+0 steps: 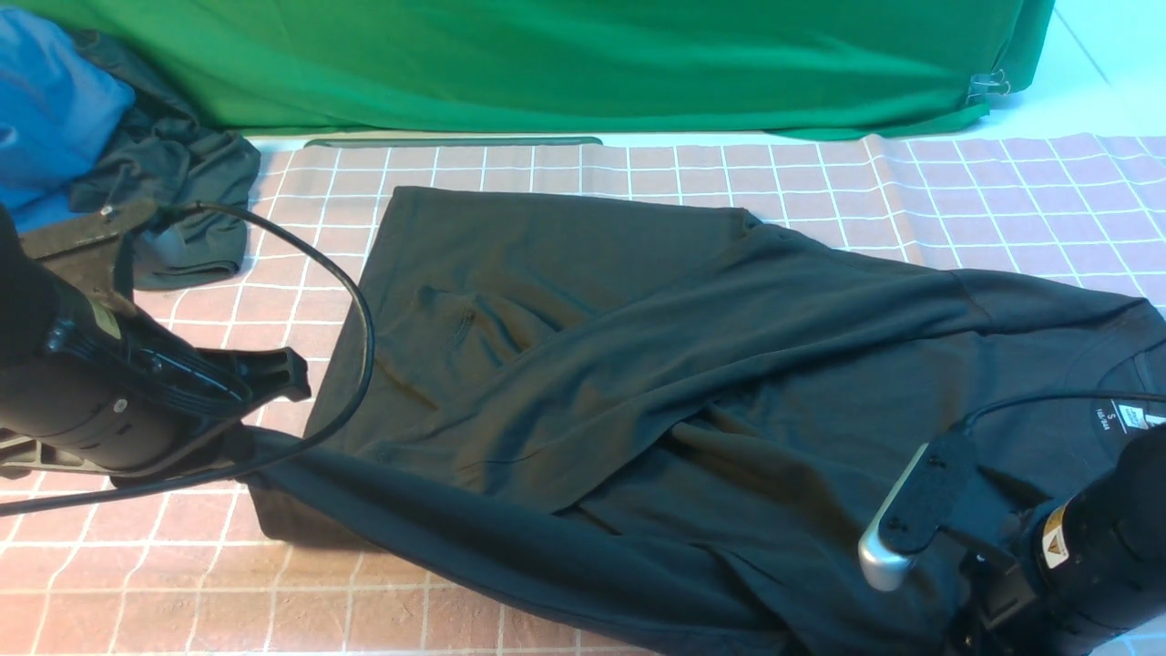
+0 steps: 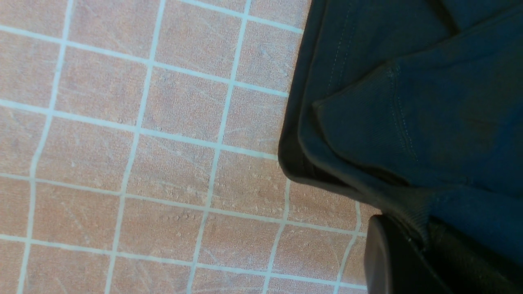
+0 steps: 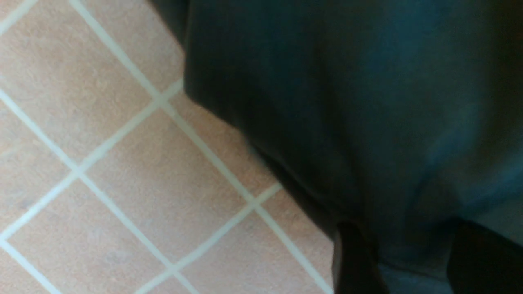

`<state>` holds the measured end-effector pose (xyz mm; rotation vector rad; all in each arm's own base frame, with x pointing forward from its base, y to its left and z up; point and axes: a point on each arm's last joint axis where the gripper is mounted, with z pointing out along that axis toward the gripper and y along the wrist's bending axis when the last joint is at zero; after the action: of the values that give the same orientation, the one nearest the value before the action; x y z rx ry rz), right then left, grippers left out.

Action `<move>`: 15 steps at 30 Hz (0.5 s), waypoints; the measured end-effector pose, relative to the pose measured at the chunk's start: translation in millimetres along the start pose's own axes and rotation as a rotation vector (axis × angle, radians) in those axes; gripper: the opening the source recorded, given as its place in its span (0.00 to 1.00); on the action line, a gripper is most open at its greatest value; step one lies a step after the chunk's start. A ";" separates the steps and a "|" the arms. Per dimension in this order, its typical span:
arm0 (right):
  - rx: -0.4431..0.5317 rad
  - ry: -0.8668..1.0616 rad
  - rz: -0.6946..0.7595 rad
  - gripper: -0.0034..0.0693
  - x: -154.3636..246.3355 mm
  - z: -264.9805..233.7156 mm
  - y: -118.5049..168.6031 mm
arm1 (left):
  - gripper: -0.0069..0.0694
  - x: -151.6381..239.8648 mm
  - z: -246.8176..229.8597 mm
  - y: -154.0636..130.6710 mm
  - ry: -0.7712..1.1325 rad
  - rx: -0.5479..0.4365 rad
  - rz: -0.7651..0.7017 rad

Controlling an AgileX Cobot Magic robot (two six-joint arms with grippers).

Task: Fold a long-sleeved shirt over a pink coffee tablecloth.
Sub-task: 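Grasp the near edge of the shirt at its hem and shoulder corners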

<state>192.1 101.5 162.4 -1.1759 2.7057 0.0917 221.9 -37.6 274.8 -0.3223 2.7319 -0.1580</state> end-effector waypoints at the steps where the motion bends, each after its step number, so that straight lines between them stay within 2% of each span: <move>1: -0.010 0.014 0.008 0.54 0.0 3.7 0.3 | 0.15 0.0 0.0 0.0 0.000 0.000 0.000; 7: -0.027 0.031 0.022 0.52 -1.5 8.9 0.4 | 0.15 0.3 0.0 0.1 0.003 -0.001 0.000; 9: -0.023 0.031 0.016 0.43 -2.4 8.8 -0.3 | 0.15 0.3 0.0 0.1 0.003 -0.001 0.000; 13: -0.025 0.035 0.016 0.16 -4.5 8.0 -0.9 | 0.15 -0.7 0.0 -0.8 -0.007 0.009 -0.005; 15: -0.036 0.054 0.016 0.14 -7.3 5.8 -1.3 | 0.15 -1.6 0.0 -1.5 -0.018 0.017 -0.015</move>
<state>198.8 106.6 158.2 -1.1836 2.7721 0.1134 223.7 -38.7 275.6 -0.3382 2.7095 -0.1817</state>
